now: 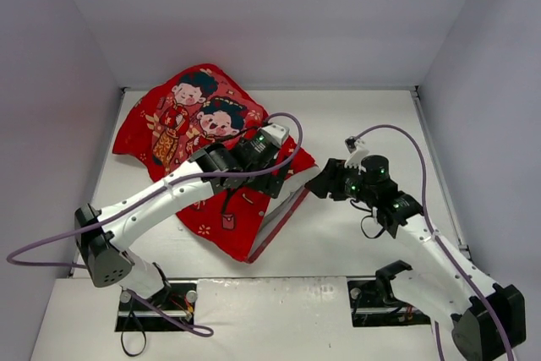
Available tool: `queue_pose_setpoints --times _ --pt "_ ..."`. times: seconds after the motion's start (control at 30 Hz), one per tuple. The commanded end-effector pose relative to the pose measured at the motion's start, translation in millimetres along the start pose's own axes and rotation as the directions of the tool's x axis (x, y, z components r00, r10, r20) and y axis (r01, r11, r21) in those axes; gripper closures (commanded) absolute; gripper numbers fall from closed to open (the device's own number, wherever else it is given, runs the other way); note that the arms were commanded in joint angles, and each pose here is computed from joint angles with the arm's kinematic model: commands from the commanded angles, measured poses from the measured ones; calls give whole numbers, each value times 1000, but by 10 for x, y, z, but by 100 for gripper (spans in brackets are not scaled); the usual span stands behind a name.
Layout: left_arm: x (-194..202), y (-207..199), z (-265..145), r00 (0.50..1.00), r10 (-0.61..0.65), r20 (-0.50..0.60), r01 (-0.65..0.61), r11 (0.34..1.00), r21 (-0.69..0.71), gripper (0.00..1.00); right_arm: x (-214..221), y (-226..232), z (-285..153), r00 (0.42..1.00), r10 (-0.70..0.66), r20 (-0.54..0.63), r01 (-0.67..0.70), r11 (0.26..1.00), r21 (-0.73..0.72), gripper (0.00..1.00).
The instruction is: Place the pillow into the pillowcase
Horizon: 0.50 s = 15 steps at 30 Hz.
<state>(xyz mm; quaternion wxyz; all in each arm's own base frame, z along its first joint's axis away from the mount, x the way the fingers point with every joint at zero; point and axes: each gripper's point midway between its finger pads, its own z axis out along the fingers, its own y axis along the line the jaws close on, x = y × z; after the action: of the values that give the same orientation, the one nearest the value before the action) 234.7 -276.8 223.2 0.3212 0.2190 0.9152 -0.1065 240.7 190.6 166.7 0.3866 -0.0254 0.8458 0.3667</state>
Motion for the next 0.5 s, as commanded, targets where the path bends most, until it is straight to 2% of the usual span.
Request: queue_pose_setpoints --times 0.0,0.13,0.23,0.27,0.33,0.37,0.47 --pt "-232 -121 -57 998 1 62 -4 999 48 21 -8 73 133 1000 21 6 -20 999 -48 47" --pt "-195 -51 196 999 42 23 -42 999 -30 21 56 113 261 998 60 11 -59 993 -100 50" --pt "-240 35 311 998 66 24 -63 993 -101 21 17 168 383 996 79 30 -73 986 -152 59" --pt "-283 43 308 997 76 32 -72 991 -110 24 -45 229 414 996 67 53 -57 982 -180 60" --pt "-327 38 338 995 92 34 -88 989 -117 32 -91 283 519 997 57 59 -44 978 -204 60" --pt "-396 10 304 995 85 52 -79 991 -106 49 -60 299 587 998 54 45 -43 977 -209 61" --pt "-568 -73 178 990 92 104 -84 993 -82 68 -121 407 697 998 22 54 -8 970 -242 64"
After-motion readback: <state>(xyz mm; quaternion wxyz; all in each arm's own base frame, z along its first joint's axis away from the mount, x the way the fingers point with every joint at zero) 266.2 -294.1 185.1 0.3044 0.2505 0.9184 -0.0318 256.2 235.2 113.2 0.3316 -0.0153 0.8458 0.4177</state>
